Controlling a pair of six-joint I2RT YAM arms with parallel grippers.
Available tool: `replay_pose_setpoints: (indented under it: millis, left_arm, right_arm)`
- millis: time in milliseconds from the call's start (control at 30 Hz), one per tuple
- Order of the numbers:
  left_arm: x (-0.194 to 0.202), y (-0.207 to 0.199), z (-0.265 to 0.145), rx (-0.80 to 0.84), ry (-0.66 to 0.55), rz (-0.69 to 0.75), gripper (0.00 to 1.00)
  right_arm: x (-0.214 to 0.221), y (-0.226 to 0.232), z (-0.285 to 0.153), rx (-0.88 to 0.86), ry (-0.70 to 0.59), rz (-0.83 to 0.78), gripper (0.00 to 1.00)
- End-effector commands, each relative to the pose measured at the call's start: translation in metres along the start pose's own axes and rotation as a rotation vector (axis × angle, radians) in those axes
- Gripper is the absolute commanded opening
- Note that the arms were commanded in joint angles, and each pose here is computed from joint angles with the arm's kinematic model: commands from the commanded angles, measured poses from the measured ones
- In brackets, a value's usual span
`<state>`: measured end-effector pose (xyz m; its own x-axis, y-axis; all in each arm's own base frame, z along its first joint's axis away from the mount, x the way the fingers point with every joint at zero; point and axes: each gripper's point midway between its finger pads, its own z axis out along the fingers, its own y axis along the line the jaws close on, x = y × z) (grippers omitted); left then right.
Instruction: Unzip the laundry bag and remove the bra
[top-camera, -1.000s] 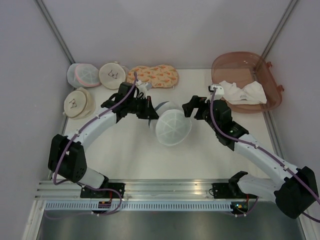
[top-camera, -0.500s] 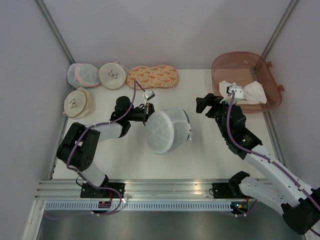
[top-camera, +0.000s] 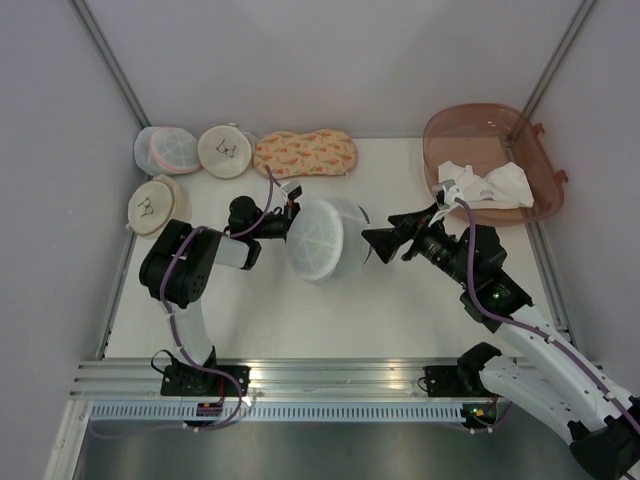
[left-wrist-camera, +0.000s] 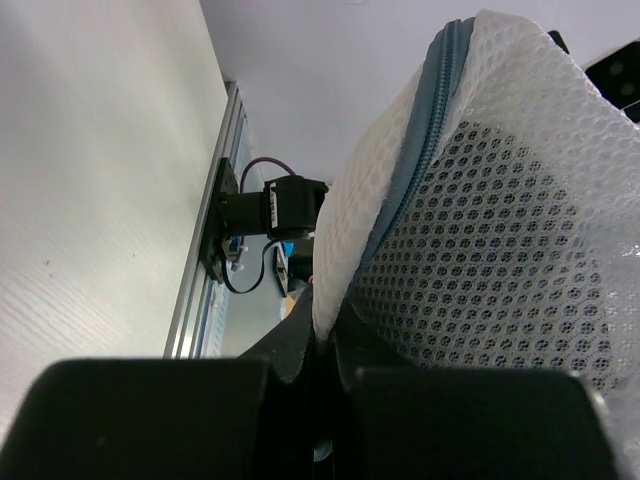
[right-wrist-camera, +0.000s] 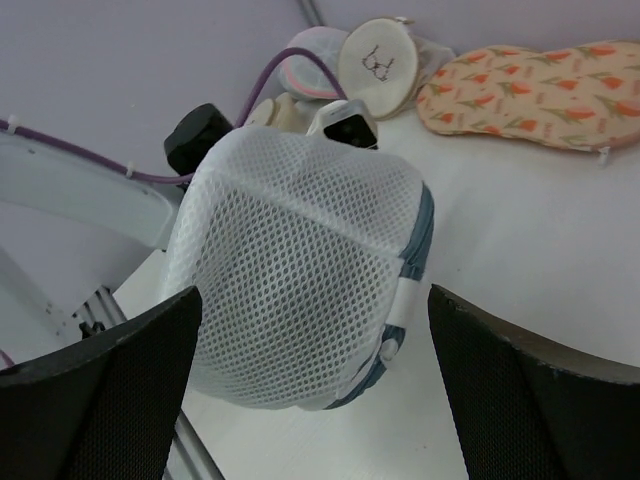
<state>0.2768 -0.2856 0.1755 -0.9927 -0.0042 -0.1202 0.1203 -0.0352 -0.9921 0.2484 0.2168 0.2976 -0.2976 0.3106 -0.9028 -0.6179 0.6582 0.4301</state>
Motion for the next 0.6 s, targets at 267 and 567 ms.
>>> replay_pose_setpoints:
  millis: [267, 567]
  left_arm:
    - [-0.005, -0.078, -0.003, 0.182, -0.040, 0.460, 0.02]
    - [-0.007, -0.084, -0.001, 0.195, -0.055, 0.455, 0.02]
  right_arm:
    - [0.025, 0.010, -0.010, -0.148, -0.021, 0.173, 0.92]
    - [0.035, 0.023, -0.001, -0.274, -0.024, 0.252, 0.57]
